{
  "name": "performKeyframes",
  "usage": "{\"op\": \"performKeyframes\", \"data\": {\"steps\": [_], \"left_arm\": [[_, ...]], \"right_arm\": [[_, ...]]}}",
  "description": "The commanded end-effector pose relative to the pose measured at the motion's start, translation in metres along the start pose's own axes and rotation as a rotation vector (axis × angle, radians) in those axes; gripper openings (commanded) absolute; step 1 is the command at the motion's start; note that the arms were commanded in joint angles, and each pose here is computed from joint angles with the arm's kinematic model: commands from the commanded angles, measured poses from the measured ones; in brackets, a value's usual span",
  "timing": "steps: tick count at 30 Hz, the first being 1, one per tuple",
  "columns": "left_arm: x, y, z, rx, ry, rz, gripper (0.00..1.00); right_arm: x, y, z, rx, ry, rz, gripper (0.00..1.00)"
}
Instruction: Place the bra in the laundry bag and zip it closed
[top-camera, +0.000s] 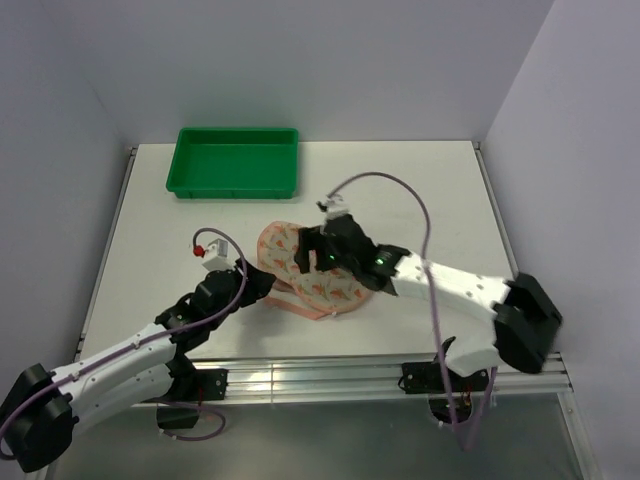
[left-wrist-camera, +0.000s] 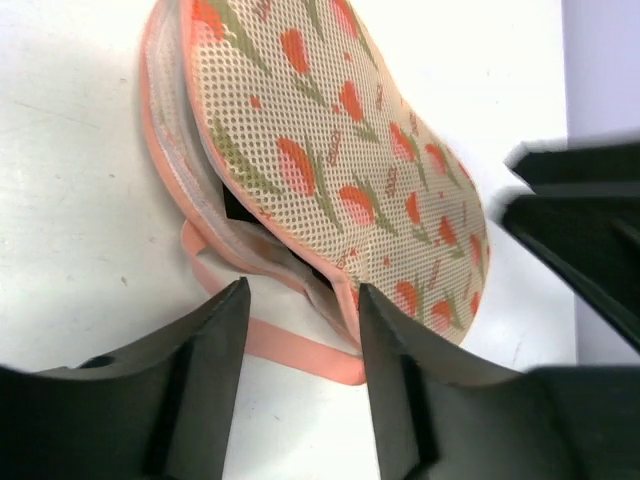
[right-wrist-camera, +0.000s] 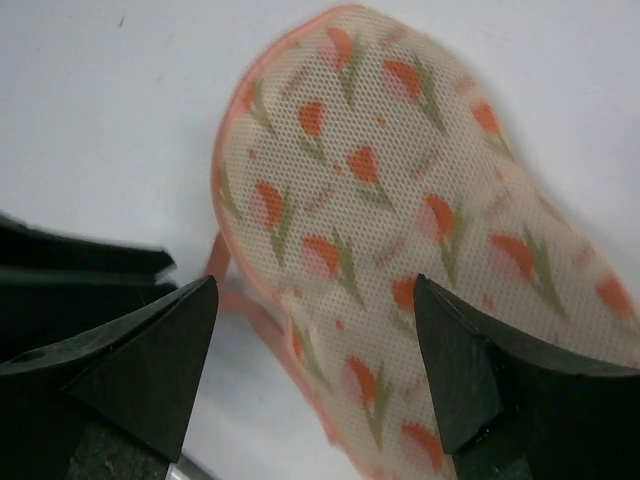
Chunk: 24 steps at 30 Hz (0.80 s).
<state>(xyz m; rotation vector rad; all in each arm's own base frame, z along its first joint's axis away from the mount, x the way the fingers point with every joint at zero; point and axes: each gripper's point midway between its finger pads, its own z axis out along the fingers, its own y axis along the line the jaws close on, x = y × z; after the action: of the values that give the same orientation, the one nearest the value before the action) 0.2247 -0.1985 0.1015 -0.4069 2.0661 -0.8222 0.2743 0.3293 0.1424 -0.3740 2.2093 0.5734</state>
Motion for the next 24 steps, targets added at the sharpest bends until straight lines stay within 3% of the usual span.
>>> {"op": "performKeyframes", "data": {"steps": [1, 3, 5, 11, 13, 20, 24], "left_arm": [[-0.009, 0.009, -0.007, -0.050, -0.039, 0.000, 0.58], [-0.006, 0.019, -0.014, -0.078, -0.024, 0.030, 0.64], [-0.001, 0.014, -0.017, -0.054, 0.014, 0.059, 0.62], [0.047, -0.037, -0.019, 0.127, 0.220, 0.223, 0.36], [0.059, -0.071, -0.022, 0.243, 0.242, 0.263, 0.31], [0.115, -0.113, -0.013, 0.359, 0.401, 0.406, 0.22], [0.139, -0.123, -0.005, 0.367, 0.456, 0.493, 0.22]], "right_arm": [[0.010, -0.021, -0.046, 0.007, -0.095, 0.197, 0.86], [0.028, -0.028, -0.061, -0.011, -0.106, 0.277, 0.86], [0.062, -0.045, -0.078, -0.007, -0.100, 0.390, 0.85], [0.133, -0.096, -0.095, 0.124, -0.061, 0.557, 0.78], [0.147, -0.098, -0.092, 0.125, -0.027, 0.587, 0.75], [0.142, -0.081, -0.075, -0.001, -0.038, 0.656, 0.77], [0.138, -0.088, -0.067, -0.015, -0.071, 0.703, 0.68]]}}
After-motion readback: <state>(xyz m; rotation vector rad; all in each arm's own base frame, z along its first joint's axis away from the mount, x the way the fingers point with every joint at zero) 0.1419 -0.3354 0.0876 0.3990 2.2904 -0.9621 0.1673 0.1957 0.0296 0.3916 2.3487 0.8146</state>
